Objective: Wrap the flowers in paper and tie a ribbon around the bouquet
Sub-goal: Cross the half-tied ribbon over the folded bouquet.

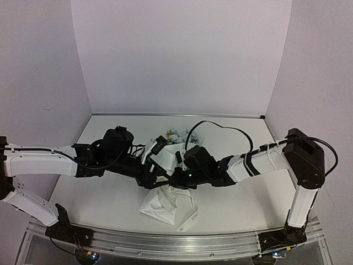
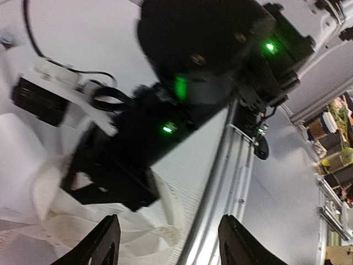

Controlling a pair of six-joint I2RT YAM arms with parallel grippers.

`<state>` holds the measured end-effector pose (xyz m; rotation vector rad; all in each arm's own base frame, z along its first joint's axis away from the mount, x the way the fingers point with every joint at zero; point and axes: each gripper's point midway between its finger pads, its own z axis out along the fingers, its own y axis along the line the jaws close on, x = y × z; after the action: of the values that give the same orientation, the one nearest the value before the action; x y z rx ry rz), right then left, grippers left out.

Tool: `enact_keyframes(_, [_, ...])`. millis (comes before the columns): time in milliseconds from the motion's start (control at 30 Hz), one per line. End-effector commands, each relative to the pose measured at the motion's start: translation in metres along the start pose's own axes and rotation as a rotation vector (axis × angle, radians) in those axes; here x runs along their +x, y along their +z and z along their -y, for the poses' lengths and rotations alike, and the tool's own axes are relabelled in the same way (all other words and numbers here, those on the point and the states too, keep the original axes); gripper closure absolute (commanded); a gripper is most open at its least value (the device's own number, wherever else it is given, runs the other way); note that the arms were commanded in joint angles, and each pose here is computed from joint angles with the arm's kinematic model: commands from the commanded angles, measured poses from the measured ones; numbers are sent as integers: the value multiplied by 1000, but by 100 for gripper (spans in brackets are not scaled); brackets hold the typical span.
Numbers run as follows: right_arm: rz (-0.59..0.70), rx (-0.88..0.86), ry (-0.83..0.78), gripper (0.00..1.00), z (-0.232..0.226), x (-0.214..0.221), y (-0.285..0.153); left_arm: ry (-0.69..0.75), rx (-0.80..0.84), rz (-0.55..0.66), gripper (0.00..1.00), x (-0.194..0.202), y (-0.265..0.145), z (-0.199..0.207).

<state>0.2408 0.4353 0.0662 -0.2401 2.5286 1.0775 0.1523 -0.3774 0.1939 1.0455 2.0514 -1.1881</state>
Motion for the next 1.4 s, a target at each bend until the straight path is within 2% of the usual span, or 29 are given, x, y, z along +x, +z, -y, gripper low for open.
enact_keyframes(0, [16, -26, -26, 100, -8, -6, -7, -70, -217, 144, 46, -38, -30, -48])
enact_keyframes(133, [18, -30, -32, 100, -10, -7, -9, -99, -309, 87, 52, -29, -28, -81])
enact_keyframes(400, [27, -40, -39, 100, -15, -9, -13, -108, -231, -46, 53, -13, 11, -87])
enact_keyframes(567, [31, -46, -46, 100, -18, -10, -16, -125, -248, -94, 57, -2, 21, -96])
enact_keyframes(867, [34, -55, -63, 100, -24, -10, -22, -124, -267, -101, 69, 2, 27, -104])
enact_keyframes(1067, [30, -44, -83, 100, -24, -6, -27, -117, -242, -85, 99, -1, 28, -100])
enact_keyframes(1367, [62, -36, -92, 100, -25, -9, -28, -91, -181, -35, 100, -8, 20, -84])
